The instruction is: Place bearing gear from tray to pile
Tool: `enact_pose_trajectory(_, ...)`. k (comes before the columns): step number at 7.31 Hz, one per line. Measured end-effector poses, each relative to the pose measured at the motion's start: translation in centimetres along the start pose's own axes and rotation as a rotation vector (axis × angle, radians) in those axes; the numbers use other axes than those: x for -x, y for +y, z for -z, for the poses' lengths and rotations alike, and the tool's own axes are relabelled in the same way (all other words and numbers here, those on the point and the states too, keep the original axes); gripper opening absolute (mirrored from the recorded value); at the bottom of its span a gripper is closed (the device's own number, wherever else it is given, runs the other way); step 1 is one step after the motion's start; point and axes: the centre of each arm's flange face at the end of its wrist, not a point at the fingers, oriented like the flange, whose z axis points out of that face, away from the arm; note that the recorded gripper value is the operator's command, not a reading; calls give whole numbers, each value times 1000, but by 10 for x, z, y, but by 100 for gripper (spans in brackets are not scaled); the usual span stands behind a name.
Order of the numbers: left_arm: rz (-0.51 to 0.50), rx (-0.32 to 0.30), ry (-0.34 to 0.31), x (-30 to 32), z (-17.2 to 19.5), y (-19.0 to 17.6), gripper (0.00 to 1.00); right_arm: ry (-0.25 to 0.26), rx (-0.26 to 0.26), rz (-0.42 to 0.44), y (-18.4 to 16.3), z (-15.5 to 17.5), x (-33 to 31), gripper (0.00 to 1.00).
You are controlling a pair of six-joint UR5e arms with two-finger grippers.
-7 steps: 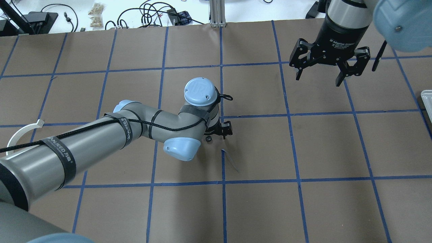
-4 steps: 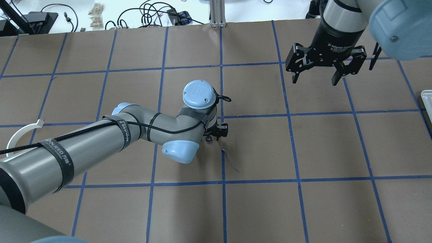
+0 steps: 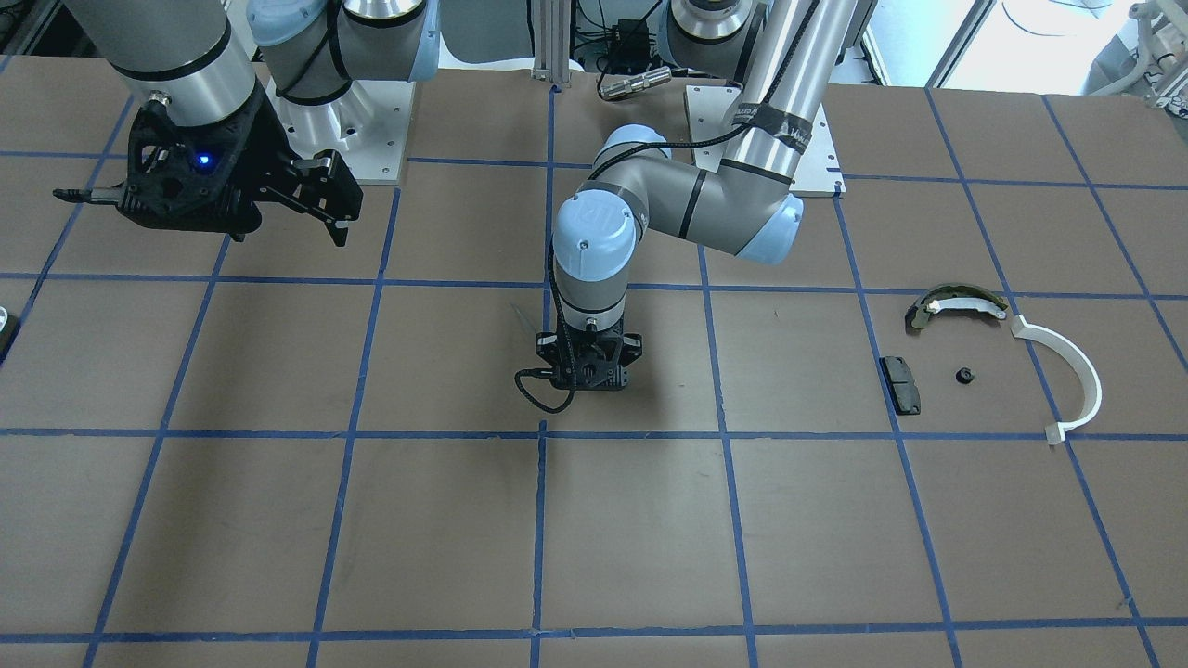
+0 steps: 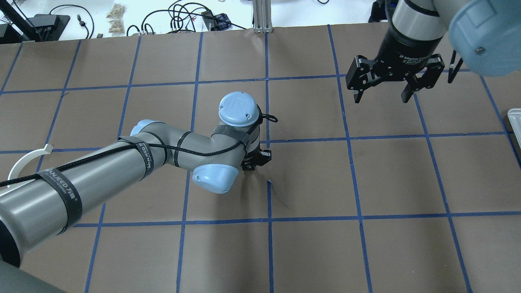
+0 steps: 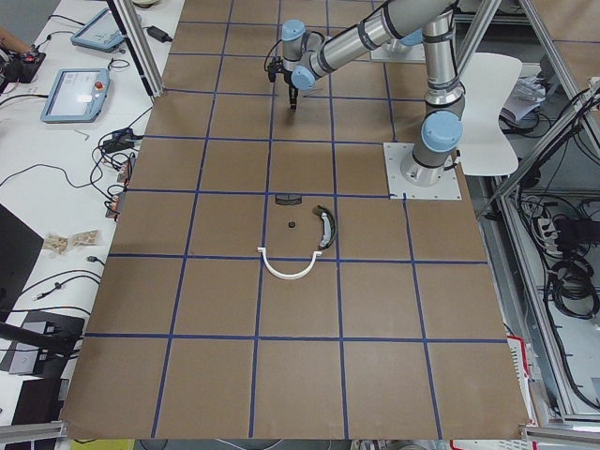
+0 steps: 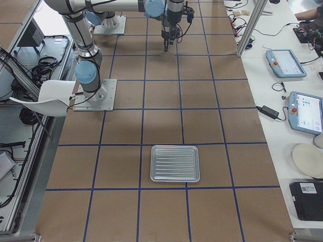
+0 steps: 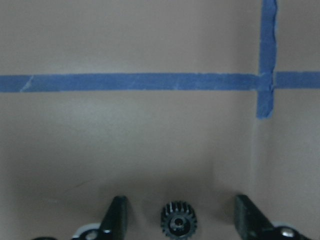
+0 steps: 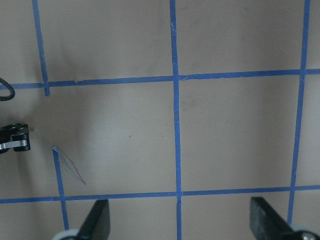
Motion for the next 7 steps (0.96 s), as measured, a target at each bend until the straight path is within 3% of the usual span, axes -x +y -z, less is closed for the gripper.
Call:
enact_pose_trajectory(4, 86, 92, -12, 119, 138, -62, 0, 0, -6, 9, 1, 2, -1, 100)
enact_pose_trajectory(6, 62, 129, -41, 233, 173, -67, 0, -1, -9, 11, 3, 4, 1, 100)
enact_pose_trajectory(7, 43, 152, -37, 298, 170, -65, 0, -1, -10, 11, 3, 4, 1, 100)
